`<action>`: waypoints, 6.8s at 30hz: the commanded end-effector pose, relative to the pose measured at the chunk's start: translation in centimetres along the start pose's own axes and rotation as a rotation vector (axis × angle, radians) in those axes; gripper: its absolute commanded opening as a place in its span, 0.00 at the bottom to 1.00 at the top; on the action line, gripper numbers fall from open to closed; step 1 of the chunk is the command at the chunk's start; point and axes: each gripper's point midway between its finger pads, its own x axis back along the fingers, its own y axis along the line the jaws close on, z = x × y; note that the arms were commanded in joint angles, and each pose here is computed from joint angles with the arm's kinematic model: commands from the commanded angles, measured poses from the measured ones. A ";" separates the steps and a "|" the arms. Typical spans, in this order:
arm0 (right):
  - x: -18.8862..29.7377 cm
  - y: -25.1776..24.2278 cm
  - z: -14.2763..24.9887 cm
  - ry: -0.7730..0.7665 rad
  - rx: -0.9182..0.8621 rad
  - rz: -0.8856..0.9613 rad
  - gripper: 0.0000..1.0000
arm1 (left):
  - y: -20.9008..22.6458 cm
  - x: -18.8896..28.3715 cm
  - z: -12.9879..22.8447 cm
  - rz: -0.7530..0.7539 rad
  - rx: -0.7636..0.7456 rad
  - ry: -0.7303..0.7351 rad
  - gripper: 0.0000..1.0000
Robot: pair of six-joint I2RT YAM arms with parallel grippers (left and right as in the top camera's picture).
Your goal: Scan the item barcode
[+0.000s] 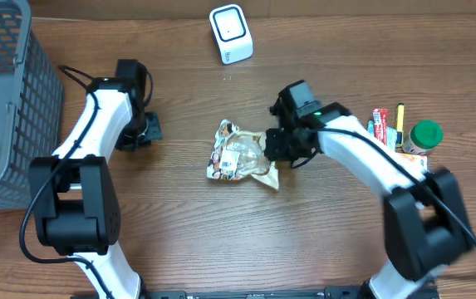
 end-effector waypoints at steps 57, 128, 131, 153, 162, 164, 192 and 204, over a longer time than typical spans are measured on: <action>10.2 1.9 3.0 -0.047 0.212 0.054 0.04 | 3.0 11.8 -2.4 0.048 -0.012 -0.341 1.00; 8.8 2.9 -32.7 -0.818 0.627 1.362 0.04 | 3.0 11.8 -2.4 0.048 -0.012 -0.341 1.00; 8.6 3.0 -32.7 -0.810 0.638 1.360 0.04 | 3.0 11.8 -2.4 0.048 -0.012 -0.341 1.00; 5.6 7.9 -32.0 -0.843 0.767 1.224 0.04 | 3.0 11.8 -2.4 0.048 -0.012 -0.341 1.00; 2.3 9.2 -30.6 -0.785 0.825 1.109 0.04 | 3.0 11.8 -2.4 0.048 -0.012 -0.340 1.00; 1.8 9.7 -30.4 -0.795 0.821 1.078 0.04 | 3.0 11.8 -2.4 0.048 -0.012 -0.341 1.00; 12.6 10.3 -30.2 -0.917 0.612 0.969 0.03 | 3.0 11.8 -2.4 0.048 -0.012 -0.340 1.00; 21.8 2.8 -23.8 -0.738 0.252 0.633 0.04 | 3.0 11.8 -2.4 0.048 -0.012 -0.341 1.00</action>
